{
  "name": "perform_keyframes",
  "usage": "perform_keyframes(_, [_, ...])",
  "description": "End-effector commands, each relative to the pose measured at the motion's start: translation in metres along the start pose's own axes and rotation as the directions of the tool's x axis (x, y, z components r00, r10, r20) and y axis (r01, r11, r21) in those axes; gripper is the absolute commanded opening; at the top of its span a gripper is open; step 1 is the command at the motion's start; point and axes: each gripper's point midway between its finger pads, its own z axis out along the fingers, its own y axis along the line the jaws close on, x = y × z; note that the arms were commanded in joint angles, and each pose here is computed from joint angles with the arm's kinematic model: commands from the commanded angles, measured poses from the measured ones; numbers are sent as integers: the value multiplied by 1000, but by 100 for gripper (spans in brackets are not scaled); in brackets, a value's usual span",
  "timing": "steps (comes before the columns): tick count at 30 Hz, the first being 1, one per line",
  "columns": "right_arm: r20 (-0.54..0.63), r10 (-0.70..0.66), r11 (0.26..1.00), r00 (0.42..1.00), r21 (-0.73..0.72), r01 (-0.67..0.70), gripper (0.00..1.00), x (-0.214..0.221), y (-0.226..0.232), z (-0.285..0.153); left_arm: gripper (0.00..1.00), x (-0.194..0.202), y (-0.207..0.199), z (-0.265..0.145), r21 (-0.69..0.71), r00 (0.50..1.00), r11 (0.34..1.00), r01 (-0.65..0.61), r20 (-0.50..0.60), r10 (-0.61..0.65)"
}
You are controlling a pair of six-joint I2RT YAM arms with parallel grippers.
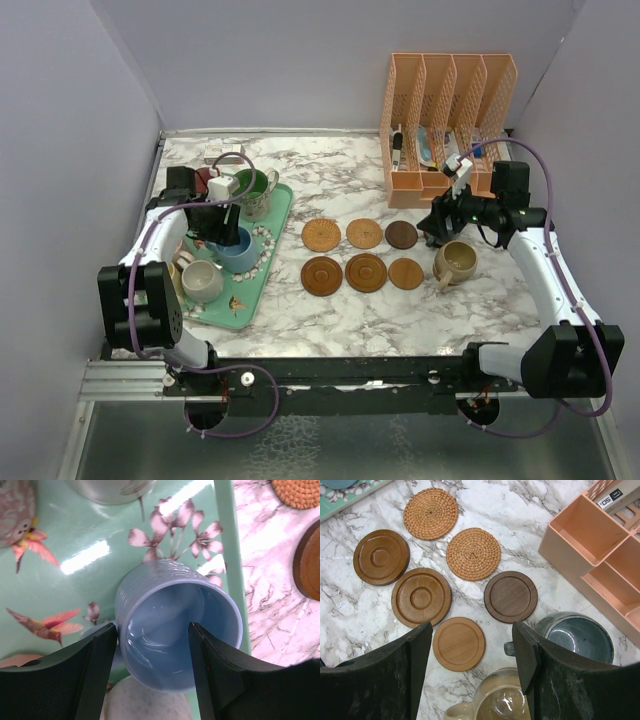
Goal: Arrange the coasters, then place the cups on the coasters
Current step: Pick up the cup from the tray.
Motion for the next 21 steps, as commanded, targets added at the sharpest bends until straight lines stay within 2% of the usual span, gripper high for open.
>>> perform_keyframes(1, [3,-14,1000,1000,14,14,65,0,-4,3,61,-6,-28,2,59,1000,998,-19,-5,19])
perform_keyframes(5, [4,-16,1000,1000,14,16,65,0,-3,3,59,-11,-31,4,62,998,996,-59,-6,59])
perform_keyframes(9, [4,-14,1000,1000,13,14,65,0,-4,3,58,-18,-27,2,50,983,981,-185,4,185])
perform_keyframes(16, [0,-18,1000,1000,21,18,65,1,-6,4,70,-34,-16,6,66,896,893,-444,12,445])
perform_keyframes(21, [-12,-17,999,1000,34,18,65,5,-9,5,71,-28,-20,17,145,817,809,-569,-13,577])
